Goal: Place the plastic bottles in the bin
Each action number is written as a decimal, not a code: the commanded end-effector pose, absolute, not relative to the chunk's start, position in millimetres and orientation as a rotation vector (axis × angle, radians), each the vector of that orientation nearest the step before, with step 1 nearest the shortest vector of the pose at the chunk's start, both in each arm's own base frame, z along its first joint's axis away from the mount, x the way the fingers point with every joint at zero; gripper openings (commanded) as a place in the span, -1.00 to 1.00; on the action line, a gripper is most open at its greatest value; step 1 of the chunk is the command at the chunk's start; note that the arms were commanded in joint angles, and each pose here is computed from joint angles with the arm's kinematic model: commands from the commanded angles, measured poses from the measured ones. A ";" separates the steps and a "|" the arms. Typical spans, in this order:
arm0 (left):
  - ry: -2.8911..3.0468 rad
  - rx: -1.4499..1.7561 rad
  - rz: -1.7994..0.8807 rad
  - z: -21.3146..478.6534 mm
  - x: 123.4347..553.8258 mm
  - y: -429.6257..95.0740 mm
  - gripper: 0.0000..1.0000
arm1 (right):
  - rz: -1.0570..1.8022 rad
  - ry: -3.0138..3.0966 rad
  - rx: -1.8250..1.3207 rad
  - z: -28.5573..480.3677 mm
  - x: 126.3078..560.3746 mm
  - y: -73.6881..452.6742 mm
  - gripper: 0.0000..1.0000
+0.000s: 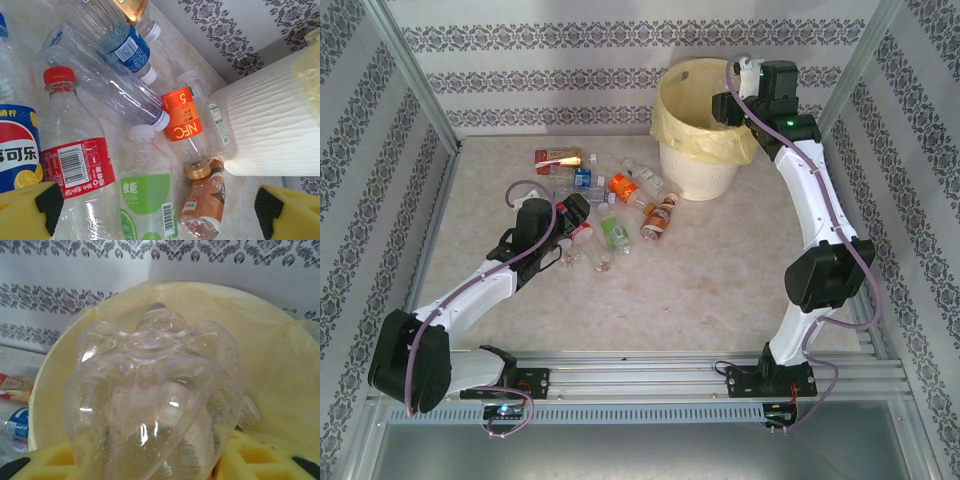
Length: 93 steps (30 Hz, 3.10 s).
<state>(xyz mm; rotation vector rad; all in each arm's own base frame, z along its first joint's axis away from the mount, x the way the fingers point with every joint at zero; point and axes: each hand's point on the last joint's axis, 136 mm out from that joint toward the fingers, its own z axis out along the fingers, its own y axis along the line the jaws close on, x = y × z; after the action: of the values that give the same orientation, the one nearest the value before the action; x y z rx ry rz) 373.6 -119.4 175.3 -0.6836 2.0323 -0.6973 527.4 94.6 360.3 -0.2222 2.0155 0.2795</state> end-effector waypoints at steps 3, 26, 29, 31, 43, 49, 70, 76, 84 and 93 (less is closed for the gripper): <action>2.041 -0.682 -0.673 175.5 377.2 -115.4 0.99 | 0.295 2.118 -0.306 340.3 513.6 103.9 0.09; 2.139 -0.749 -0.594 155.1 375.6 -110.7 0.99 | 0.291 1.908 -0.034 394.9 499.2 94.4 0.96; 2.158 -0.785 -0.539 151.2 373.4 -103.7 0.99 | 0.320 1.859 0.017 402.8 485.8 90.4 0.96; 2.186 -0.819 -0.471 147.3 369.1 -95.9 0.99 | 0.342 1.837 0.047 402.0 476.3 88.3 0.96; 2.249 -0.906 -0.249 139.0 351.1 -68.7 0.99 | 0.567 1.694 -0.066 403.2 410.4 115.0 0.96; 2.309 -0.926 -0.197 125.5 346.3 -67.1 0.99 | 0.549 1.727 -0.062 370.5 386.3 120.5 0.96; 2.540 -0.887 -0.178 54.0 350.3 -80.8 0.83 | 0.495 1.804 0.001 338.4 393.0 114.1 0.96; 2.587 -0.818 -0.238 34.0 349.5 -90.3 0.78 | 0.469 1.811 0.008 335.2 392.6 110.6 0.96; 2.568 -0.774 -0.263 27.9 346.5 -88.4 0.47 | 0.472 1.812 0.010 335.1 394.1 111.0 0.96; 2.510 -0.629 -0.267 54.4 349.0 -86.4 0.18 | 0.491 1.806 0.024 336.3 395.1 112.6 0.96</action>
<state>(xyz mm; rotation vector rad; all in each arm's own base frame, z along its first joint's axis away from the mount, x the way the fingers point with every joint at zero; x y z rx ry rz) 339.2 -87.4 35.2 -0.7138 2.5724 -0.2423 392.5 110.5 318.9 0.0080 1.8529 0.4777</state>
